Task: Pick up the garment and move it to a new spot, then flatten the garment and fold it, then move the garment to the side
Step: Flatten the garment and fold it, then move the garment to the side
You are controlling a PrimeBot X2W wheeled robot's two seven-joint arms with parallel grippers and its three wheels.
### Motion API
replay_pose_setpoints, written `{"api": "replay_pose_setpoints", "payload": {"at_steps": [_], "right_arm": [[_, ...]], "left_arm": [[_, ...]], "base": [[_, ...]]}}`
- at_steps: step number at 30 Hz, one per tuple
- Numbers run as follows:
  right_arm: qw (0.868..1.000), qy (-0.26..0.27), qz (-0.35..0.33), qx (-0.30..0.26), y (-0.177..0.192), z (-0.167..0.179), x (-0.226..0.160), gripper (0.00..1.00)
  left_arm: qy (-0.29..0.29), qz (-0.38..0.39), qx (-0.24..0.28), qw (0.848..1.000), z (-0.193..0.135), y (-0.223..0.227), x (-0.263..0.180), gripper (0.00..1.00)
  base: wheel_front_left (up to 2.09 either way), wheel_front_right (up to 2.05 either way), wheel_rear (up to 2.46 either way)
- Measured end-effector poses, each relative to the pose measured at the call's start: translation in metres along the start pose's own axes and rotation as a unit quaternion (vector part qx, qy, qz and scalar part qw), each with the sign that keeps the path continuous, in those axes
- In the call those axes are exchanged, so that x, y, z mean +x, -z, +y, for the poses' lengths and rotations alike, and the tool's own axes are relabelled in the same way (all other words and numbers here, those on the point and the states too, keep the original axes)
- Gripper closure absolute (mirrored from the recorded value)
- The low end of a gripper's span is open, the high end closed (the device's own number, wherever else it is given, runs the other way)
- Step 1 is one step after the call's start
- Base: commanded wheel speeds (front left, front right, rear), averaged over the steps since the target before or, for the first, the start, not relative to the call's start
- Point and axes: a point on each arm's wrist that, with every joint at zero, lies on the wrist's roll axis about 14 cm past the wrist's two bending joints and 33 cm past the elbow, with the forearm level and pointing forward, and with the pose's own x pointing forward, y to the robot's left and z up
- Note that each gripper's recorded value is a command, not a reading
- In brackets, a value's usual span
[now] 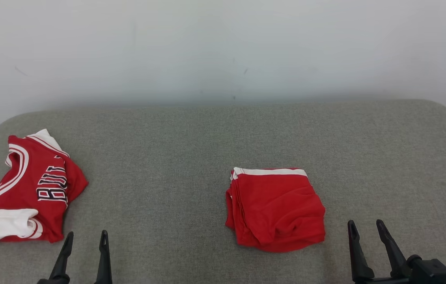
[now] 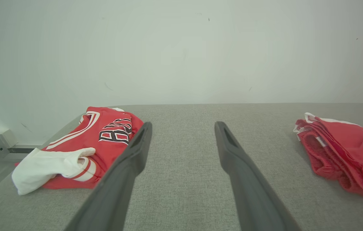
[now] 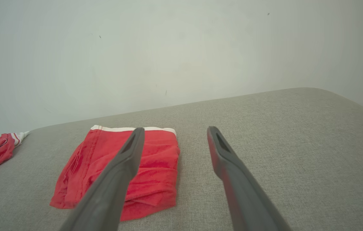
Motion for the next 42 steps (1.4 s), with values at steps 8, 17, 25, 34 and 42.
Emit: {"api": "replay_pose_setpoints", "payload": {"at_steps": [8, 17, 25, 34, 42], "right_arm": [[1.0, 0.002, 0.004, 0.0, 0.003, -0.001, -0.001, 0.0], [1.0, 0.004, 0.008, 0.0, 0.005, -0.002, -0.002, 0.0], [1.0, -0.019, 0.002, -0.02, -0.002, 0.003, 0.013, 0.0], [0.998, -0.043, -0.008, -0.035, -0.015, 0.012, 0.058, 0.0], [0.998, -0.044, 0.028, -0.039, -0.005, 0.012, 0.092, 0.0]], "left_arm": [[0.0, 0.003, -0.003, 1.0, 0.0, 0.002, 0.0, 0.0], [0.001, 0.004, -0.004, 1.0, 0.0, 0.003, -0.001, 0.0], [0.0, 0.006, -0.008, 1.0, 0.0, 0.004, -0.002, 0.0], [-0.008, 0.01, -0.009, 1.0, 0.004, 0.006, -0.006, 0.0], [-0.016, 0.014, -0.01, 1.0, 0.009, 0.009, -0.006, 0.0]], "base": [[0.0, 0.0, 0.0], [0.0, 0.0, 0.0], [0.0, 0.0, 0.0], [0.0, 0.0, 0.0], [0.0, 0.0, 0.0]]}}
